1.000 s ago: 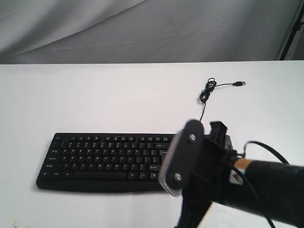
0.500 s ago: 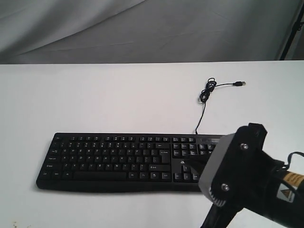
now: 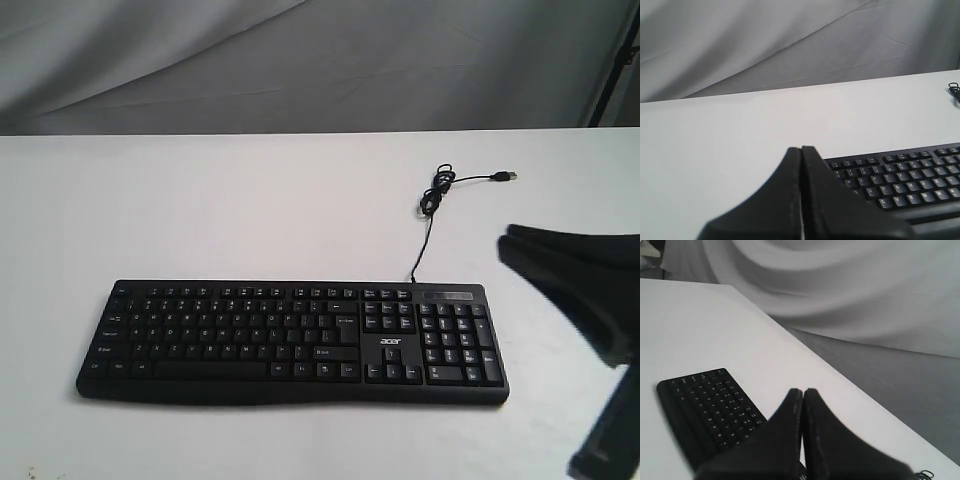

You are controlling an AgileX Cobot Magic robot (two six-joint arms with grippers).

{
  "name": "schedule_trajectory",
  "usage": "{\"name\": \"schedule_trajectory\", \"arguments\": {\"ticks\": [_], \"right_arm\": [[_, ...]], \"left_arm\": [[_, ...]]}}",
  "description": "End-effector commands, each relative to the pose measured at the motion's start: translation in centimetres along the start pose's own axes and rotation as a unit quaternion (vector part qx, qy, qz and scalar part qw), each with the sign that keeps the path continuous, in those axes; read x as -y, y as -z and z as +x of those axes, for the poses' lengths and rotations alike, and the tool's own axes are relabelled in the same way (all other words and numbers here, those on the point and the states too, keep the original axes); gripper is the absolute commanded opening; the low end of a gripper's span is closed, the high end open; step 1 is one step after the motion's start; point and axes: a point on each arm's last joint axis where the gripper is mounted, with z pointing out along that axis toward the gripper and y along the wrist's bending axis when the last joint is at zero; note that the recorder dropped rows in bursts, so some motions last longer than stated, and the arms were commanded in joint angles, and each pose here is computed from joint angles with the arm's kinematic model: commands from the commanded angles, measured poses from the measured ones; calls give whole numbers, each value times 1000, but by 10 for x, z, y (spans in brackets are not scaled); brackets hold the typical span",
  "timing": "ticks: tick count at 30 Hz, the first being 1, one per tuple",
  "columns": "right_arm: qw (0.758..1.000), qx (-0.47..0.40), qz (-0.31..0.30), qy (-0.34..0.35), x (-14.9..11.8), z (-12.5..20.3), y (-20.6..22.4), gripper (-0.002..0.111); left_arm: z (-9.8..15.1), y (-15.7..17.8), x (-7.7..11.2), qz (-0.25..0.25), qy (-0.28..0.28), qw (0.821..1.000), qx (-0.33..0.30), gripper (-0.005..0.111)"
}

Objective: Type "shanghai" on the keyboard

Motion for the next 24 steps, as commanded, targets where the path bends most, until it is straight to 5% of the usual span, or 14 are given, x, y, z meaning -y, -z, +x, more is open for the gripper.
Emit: {"name": "schedule_trajectory", "arguments": {"ticks": [1, 7, 18, 24], "right_arm": [[998, -17, 29, -47, 9, 5, 28, 0], [957, 86, 90, -261, 14, -8, 62, 0], [953, 61, 53, -292, 4, 3, 57, 0], [946, 10, 115, -303, 2, 35, 61, 0]], "left_arm": [[1, 0, 0, 2, 1, 1000, 2, 0], [1, 0, 0, 2, 1, 1000, 2, 0], [1, 0, 0, 2, 1, 1000, 2, 0], [1, 0, 0, 2, 1, 1000, 2, 0]]}}
